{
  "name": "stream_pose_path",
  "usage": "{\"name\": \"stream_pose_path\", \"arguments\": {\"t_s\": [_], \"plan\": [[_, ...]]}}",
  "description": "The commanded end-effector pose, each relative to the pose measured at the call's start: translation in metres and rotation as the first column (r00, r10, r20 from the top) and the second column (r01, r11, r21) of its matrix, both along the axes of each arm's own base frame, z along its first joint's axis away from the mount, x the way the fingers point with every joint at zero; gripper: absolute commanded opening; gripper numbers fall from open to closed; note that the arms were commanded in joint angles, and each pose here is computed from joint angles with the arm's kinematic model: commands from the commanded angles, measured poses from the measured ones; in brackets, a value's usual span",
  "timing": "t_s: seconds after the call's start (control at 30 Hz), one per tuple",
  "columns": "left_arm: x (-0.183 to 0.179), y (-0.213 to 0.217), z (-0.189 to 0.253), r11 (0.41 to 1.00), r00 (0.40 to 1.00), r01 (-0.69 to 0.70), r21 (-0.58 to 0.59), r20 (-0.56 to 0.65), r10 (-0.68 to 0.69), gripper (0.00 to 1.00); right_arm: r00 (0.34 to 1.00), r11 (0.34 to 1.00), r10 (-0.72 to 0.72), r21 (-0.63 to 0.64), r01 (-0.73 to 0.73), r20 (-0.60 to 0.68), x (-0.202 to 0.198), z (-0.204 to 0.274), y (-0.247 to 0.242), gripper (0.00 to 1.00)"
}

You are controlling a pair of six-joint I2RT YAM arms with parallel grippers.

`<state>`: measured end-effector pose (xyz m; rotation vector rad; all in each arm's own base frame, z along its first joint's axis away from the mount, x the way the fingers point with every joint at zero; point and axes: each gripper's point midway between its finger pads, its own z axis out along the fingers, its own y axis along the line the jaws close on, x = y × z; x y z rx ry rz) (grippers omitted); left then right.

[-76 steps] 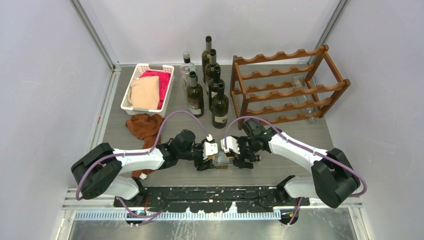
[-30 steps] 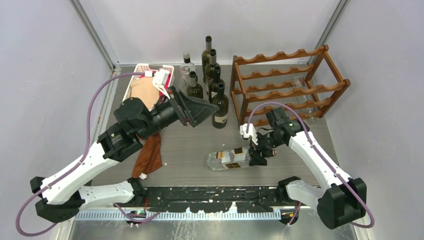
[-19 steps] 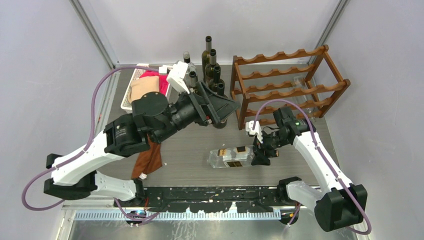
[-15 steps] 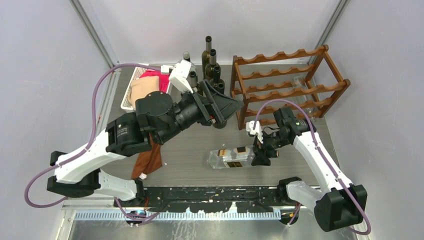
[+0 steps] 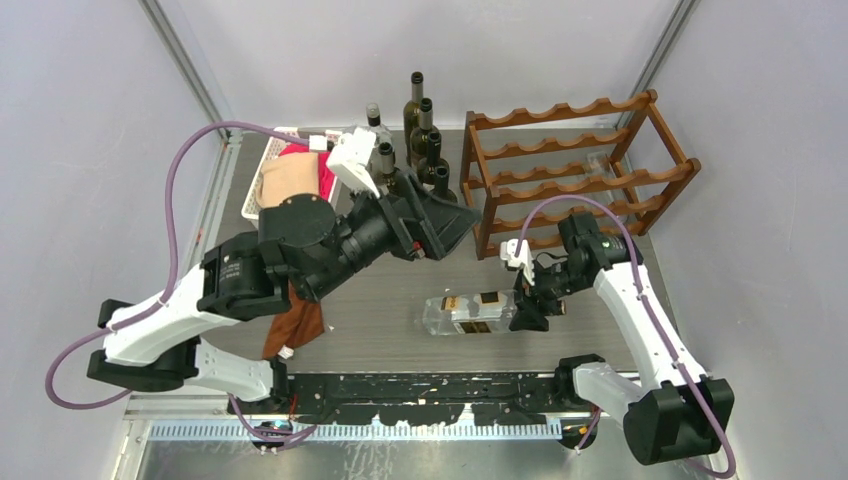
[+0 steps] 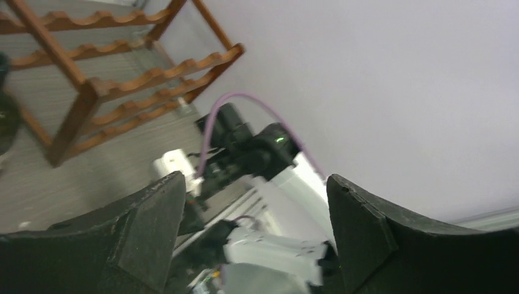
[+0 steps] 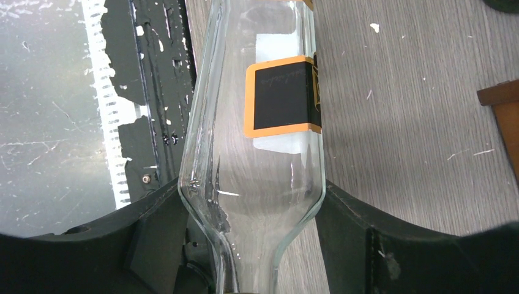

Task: Put the wine bottle on the wine rack
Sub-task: Pick up the wine bottle from the center of the board.

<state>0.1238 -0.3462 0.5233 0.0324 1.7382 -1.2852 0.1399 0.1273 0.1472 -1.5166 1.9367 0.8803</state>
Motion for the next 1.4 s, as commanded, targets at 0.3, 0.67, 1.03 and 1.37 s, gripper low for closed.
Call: {"name": "stream_pose_path", "arguments": {"t_s": [0.3,0.67,1.03,1.37], "plan": [[0.004,0.122,-0.089,0.951,0.884,-0.108,0.288,0.466,-0.040,0.99,0.986,0.984,-0.124,-0.117,0.137,0.113,0.003,0.032,-0.032,0.01],[0.025,0.146,-0.171,0.804,0.889,-0.221,0.551,0.453,-0.066,1.00,0.938,0.916,-0.340,-0.201,0.348,0.071,0.011,0.040,-0.095,0.01],[0.086,0.173,-0.278,0.784,0.997,-0.062,0.617,0.074,0.020,1.00,0.843,0.822,-0.537,-0.203,0.533,0.040,0.011,0.041,-0.157,0.01],[0.094,0.205,-0.305,0.707,0.990,-0.138,0.693,0.097,0.098,1.00,0.719,0.700,-0.692,-0.176,0.692,0.072,0.015,0.045,-0.200,0.01]]}}
